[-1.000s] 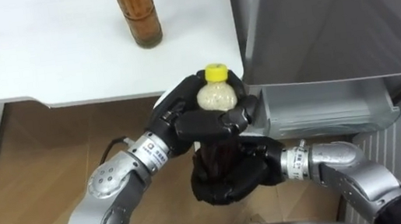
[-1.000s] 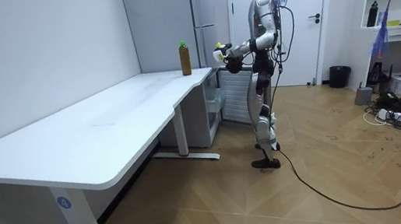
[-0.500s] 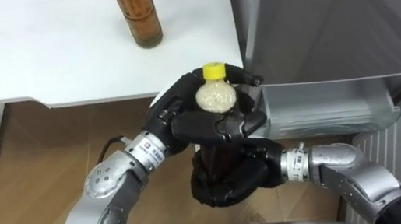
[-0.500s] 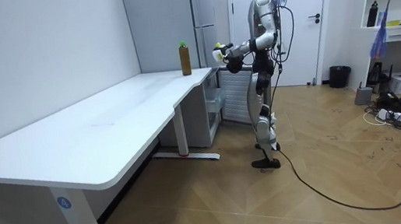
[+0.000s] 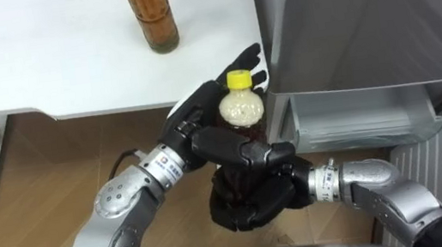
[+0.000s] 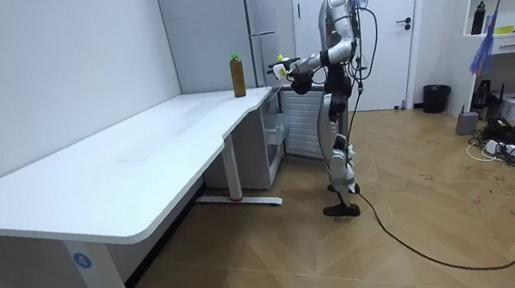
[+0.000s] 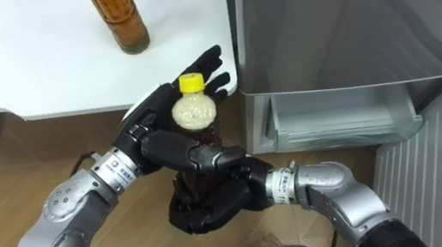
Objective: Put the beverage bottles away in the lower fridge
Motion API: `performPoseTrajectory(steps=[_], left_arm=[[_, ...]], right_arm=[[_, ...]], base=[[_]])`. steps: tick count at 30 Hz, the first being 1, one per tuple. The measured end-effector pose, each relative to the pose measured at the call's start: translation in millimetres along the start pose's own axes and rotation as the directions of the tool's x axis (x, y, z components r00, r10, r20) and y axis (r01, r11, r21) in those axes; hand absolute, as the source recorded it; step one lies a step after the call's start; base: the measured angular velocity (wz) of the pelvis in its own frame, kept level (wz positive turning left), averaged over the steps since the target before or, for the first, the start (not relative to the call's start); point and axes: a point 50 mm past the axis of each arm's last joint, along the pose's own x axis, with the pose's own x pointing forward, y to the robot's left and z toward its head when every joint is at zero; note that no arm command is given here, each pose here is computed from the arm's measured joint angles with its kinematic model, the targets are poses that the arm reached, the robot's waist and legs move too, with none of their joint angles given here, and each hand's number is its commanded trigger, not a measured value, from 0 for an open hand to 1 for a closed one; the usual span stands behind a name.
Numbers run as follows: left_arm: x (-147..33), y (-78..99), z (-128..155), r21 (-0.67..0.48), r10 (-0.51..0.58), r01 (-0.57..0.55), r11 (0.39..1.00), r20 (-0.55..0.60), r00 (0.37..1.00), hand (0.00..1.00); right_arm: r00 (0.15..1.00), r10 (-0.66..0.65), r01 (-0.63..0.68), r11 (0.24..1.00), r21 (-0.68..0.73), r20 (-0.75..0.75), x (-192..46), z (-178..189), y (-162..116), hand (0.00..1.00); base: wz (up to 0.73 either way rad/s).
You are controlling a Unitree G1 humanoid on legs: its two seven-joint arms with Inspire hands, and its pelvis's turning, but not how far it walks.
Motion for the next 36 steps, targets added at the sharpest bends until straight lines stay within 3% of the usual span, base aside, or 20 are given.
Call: performPoseTrajectory(steps=[8, 17, 25, 36], left_arm=[[-1.0, -4.3, 25, 0.114, -0.015, 0.006, 0.993, 0.075, 0.997, 0.00], [3.6, -23.5, 95, 0.261, -0.140, 0.037, 0.965, 0.389, 0.911, 0.00], [-13.9, -16.6, 126, 0.320, -0.087, -0.104, 0.942, 0.531, 0.843, 0.00], [-36.1, -6.0, 156, 0.287, 0.042, -0.326, 0.901, 0.690, 0.722, 0.00]], right_arm=[[0.999, 0.022, -0.020, 0.999, -0.046, 0.041, 1, 10, 3, 1.00], [0.999, 0.045, -0.046, 0.999, 0.017, 0.008, -12, -11, 10, 1.00], [0.999, 0.025, -0.025, 1.000, -0.008, -0.036, -16, -15, 8, 1.00], [1.000, -0.024, 0.024, 1.000, -0.004, -0.017, -29, -16, 4, 1.00]], base=[[0.01], [-0.02], [0.00], [0.00]])
